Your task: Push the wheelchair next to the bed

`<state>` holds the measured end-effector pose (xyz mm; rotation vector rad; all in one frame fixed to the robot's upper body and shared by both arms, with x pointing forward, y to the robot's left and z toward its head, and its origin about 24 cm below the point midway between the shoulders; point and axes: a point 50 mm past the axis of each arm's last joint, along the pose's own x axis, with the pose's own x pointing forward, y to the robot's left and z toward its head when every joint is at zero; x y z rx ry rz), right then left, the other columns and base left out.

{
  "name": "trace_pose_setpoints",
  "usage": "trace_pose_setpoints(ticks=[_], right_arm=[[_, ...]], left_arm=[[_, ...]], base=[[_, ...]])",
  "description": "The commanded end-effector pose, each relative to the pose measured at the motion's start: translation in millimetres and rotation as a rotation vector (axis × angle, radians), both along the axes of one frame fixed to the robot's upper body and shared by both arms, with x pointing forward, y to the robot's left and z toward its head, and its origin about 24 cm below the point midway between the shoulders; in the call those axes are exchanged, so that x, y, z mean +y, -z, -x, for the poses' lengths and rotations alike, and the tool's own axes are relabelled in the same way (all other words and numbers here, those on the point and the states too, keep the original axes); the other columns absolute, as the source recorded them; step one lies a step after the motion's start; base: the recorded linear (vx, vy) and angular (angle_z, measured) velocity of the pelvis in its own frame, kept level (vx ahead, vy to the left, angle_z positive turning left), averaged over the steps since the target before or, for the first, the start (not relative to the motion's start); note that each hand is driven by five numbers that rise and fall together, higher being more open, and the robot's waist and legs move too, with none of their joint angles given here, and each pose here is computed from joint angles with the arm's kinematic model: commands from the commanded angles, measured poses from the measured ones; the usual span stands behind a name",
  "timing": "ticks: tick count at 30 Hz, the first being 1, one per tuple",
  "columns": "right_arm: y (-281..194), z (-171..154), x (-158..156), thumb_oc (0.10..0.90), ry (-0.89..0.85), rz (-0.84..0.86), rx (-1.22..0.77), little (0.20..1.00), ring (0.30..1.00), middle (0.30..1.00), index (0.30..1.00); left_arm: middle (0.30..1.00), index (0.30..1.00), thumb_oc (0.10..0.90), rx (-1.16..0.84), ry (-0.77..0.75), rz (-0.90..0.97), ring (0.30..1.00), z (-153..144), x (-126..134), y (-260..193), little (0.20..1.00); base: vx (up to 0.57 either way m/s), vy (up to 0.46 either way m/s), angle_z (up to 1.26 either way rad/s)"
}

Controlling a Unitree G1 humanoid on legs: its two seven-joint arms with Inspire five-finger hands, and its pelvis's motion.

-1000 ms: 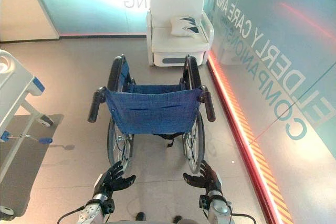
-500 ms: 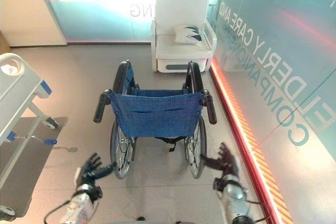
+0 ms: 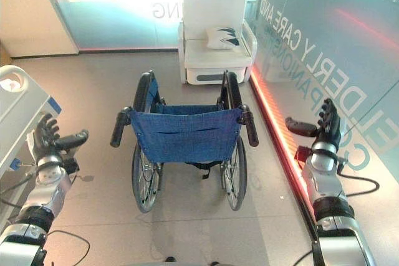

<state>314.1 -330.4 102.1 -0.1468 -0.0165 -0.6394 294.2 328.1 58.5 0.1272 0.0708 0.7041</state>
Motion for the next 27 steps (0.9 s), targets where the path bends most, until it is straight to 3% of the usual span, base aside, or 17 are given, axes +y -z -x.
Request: trace_pose_setpoints(ticks=[1,6,10,27], right_arm=[[-91,-13,3,0.8,-0.067,0.209,-0.284,0.9,0.9,0.9,0.9],[-109,-16,32,0.8,-0.236,0.249,-0.367,0.9,0.9,0.9,0.9],[-100,-20,49,0.8,-0.326,0.3,-0.266,0.9,0.9,0.9,0.9],[-65,-35,87,0.8,-0.538,0.301,0.04,0.9,0.9,0.9,0.9]], left_arm=[[0.9,0.9,0.8,-0.353,0.093,-0.117,0.9,-24,-4,-87,0.9],[0.9,0.9,0.8,-0.49,0.228,-0.133,0.9,-26,-26,-114,0.9],[0.9,0.9,0.8,-0.484,0.338,-0.171,0.9,-29,-42,-121,0.9],[0.9,0.9,0.8,-0.2,0.558,-0.291,0.9,-44,-63,-102,0.9]], base=[[0.02,-0.015,0.04],[-0.01,-0.009,0.07],[-0.01,-0.002,0.0],[0.0,0.0,0.0]])
